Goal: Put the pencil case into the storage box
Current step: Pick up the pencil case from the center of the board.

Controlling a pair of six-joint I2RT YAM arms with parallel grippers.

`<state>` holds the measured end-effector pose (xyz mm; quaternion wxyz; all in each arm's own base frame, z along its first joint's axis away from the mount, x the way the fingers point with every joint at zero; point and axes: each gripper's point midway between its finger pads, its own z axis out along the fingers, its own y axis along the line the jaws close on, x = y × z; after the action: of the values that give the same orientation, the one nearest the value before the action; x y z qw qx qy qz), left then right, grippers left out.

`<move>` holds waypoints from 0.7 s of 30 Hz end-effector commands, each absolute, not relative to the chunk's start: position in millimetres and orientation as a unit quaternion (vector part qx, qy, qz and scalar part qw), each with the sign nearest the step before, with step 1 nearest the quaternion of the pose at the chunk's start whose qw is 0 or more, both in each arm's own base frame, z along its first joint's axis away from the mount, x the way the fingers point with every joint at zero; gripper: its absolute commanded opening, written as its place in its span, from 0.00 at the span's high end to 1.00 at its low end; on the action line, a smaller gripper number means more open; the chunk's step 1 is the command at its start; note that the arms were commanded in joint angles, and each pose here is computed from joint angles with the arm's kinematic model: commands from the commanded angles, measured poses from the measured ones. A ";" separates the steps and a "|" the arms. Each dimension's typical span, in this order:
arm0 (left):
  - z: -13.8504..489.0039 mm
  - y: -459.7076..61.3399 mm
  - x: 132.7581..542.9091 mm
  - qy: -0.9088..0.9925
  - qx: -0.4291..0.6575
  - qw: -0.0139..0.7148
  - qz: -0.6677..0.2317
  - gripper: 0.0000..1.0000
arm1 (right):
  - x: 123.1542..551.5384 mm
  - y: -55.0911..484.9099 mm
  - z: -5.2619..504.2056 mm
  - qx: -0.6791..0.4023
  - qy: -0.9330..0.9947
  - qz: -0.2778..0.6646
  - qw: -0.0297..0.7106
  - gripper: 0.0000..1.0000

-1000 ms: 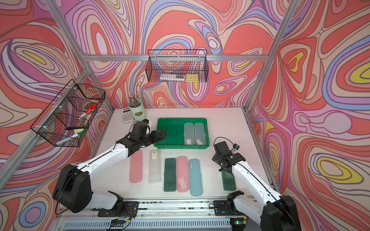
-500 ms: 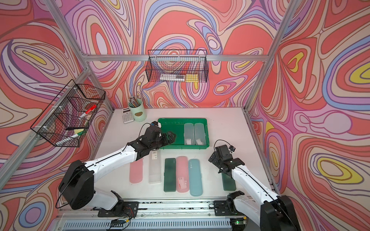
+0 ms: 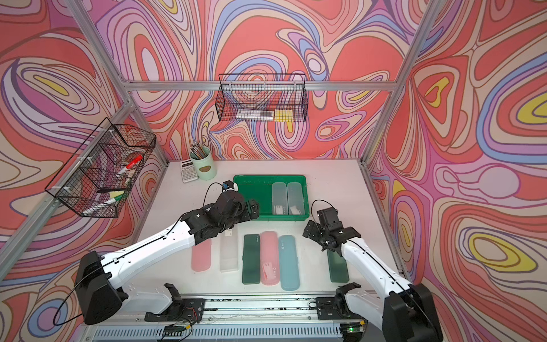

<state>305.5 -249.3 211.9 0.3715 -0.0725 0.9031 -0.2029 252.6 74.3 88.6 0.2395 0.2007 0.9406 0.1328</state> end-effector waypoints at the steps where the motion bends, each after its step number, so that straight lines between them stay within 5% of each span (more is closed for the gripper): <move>1: 214.0 -250.1 299.7 0.912 -0.038 0.361 -0.190 0.01 | 236.2 58.5 105.4 0.211 0.937 0.111 0.257 0.05; 13: 191.6 -260.9 267.5 0.915 0.070 0.326 -0.227 0.01 | 228.4 -5.2 65.0 0.358 0.904 -0.066 0.223 0.02; 21: 196.5 -283.9 257.9 0.892 0.113 0.324 -0.294 0.01 | 195.9 -21.8 65.9 0.431 0.865 -0.058 0.250 0.02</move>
<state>264.2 -274.6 192.5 0.3162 0.0832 0.9073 -0.2644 208.7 -7.9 67.1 0.2484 0.3946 0.8841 -0.0304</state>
